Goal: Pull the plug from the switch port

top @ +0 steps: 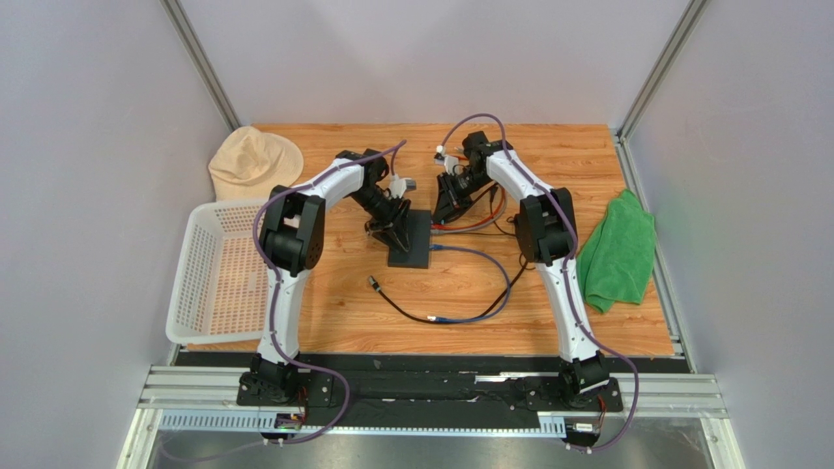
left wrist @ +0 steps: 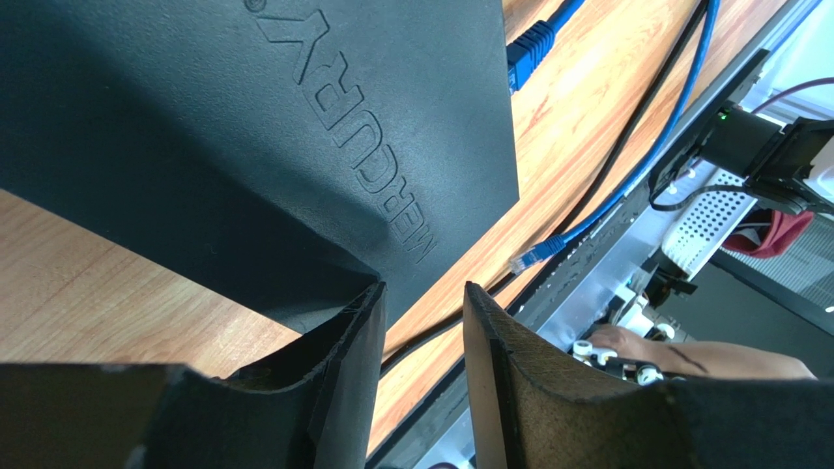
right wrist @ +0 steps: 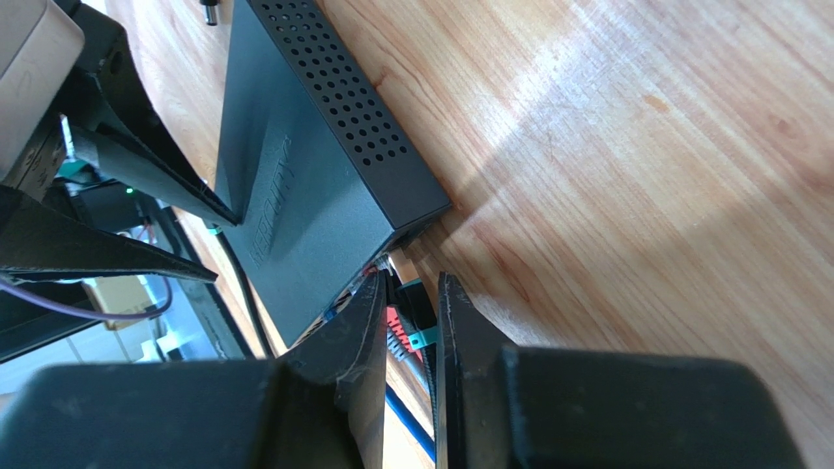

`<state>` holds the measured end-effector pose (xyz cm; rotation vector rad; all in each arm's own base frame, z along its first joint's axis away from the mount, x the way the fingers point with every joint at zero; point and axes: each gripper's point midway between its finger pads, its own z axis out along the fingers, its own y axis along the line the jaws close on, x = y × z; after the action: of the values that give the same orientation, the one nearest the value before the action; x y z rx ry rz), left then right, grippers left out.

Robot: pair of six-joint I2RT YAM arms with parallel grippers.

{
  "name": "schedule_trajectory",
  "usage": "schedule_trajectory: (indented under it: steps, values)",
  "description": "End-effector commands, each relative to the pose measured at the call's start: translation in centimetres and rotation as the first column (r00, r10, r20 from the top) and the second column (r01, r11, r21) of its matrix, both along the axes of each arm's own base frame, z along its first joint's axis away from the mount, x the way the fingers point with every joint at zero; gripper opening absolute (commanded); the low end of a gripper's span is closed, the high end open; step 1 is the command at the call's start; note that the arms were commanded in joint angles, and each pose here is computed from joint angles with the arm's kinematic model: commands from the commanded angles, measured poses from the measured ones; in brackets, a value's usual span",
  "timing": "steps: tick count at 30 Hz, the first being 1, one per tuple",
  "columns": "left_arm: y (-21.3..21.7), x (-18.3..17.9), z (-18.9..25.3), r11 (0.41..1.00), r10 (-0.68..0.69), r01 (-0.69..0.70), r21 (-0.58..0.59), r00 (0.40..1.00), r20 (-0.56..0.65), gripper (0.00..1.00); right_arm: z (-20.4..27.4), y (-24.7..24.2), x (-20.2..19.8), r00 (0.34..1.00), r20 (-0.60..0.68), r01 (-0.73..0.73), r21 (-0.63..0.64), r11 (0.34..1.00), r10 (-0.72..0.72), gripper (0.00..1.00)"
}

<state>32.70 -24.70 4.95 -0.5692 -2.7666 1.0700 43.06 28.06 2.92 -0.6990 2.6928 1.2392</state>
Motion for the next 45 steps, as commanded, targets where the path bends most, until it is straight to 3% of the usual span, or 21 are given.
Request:
schedule_trajectory:
  steps: [1,8,10,17,26,36,45]
  values:
    - [2.5,1.2,-4.9,0.986,-0.049,0.038,0.163,0.997,0.062,0.43,-5.8,-1.6,0.1,0.997,0.070,-0.006,-0.267,0.964,0.026,0.00]
    - [2.5,1.2,-4.9,0.986,-0.044,0.035,0.166,0.998,0.051,0.22,-6.1,-2.5,-0.6,0.996,0.071,-0.029,-0.308,0.951,0.054,0.00]
    - [2.5,1.2,-5.1,0.985,-0.045,0.036,0.167,0.998,0.047,0.00,-6.0,-2.5,-0.7,0.996,0.071,-0.032,-0.308,0.951,0.056,0.00]
    - [2.6,1.4,-4.9,0.989,-0.039,0.032,0.146,0.998,0.041,0.00,-5.4,-1.1,-2.2,0.996,-0.008,-0.093,-0.142,0.986,0.092,0.00]
    - [2.6,1.3,-4.9,0.989,-0.046,0.040,0.143,0.998,0.041,0.00,-6.2,-2.8,-2.0,0.996,0.034,-0.066,-0.308,0.949,0.081,0.00]
    - [2.7,1.3,-4.8,0.993,-0.045,0.040,0.112,0.998,0.040,0.00,-5.9,-3.1,-4.9,0.984,-0.063,-0.178,-0.261,0.949,0.167,0.00]
    - [2.8,1.4,-4.7,0.994,-0.044,0.041,0.105,0.998,0.036,0.00,-6.1,-3.7,-4.2,0.985,-0.022,-0.169,-0.335,0.927,0.172,0.00]
